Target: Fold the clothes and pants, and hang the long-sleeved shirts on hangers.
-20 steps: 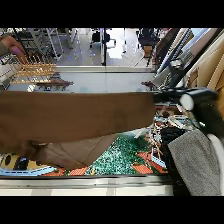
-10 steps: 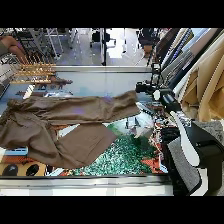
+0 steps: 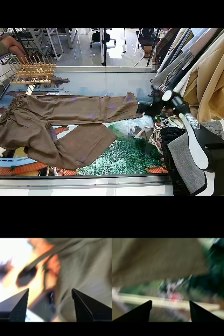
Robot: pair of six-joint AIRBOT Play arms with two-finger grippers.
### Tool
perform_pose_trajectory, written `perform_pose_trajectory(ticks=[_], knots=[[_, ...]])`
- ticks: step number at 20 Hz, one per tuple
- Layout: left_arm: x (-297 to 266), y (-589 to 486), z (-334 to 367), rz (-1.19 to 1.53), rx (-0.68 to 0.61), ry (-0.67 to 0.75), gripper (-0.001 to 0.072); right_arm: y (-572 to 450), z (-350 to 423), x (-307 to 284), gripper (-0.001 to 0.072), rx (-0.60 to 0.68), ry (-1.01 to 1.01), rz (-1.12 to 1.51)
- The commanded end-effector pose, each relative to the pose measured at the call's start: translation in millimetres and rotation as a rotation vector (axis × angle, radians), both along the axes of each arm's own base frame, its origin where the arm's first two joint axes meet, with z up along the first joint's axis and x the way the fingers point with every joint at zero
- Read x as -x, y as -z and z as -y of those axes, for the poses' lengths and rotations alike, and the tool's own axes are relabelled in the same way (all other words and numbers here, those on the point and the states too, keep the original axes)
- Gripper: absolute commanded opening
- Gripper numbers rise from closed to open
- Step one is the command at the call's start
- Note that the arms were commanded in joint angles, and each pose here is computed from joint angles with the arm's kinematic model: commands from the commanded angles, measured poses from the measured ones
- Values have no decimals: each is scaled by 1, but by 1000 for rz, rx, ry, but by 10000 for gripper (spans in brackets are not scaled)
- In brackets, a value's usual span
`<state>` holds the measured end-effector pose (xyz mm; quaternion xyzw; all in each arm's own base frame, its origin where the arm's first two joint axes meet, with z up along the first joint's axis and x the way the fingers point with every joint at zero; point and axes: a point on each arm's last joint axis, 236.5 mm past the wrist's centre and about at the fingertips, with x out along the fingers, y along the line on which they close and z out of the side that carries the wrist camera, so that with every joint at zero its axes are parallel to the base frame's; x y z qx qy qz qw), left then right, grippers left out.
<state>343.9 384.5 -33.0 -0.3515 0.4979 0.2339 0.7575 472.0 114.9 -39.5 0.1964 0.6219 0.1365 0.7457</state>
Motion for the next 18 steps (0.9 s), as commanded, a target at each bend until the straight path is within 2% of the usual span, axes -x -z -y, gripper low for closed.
perform_pose_trajectory(ticks=[1,3,8,9,11,12,13,14,15,17,18], knots=[[13,19,10,-50,81,-32,557,12,-78,87,518,-309,-121,-229],[-10,29,19,12,131,-38,557,31,-102,106,516,-333,-124,-258],[-33,64,32,39,205,-41,550,63,-149,117,502,-283,-124,-241],[-42,63,36,75,231,-51,501,72,-159,120,499,-272,-125,-243],[-62,55,44,164,274,-44,288,85,-179,119,407,-256,-127,-228],[-70,48,48,206,296,-39,127,87,-189,113,278,-249,-132,-194],[-76,42,52,243,318,-30,14,82,-197,103,72,-247,-142,-146],[-82,33,58,281,349,-20,13,70,-204,92,18,-248,-172,-85],[-87,22,65,326,382,3,12,55,-203,82,17,-227,-208,-32],[-89,-4,74,399,440,26,11,17,-180,69,16,-83,-316,84],[-84,-15,71,409,433,30,10,-3,-156,70,16,30,-351,113]])
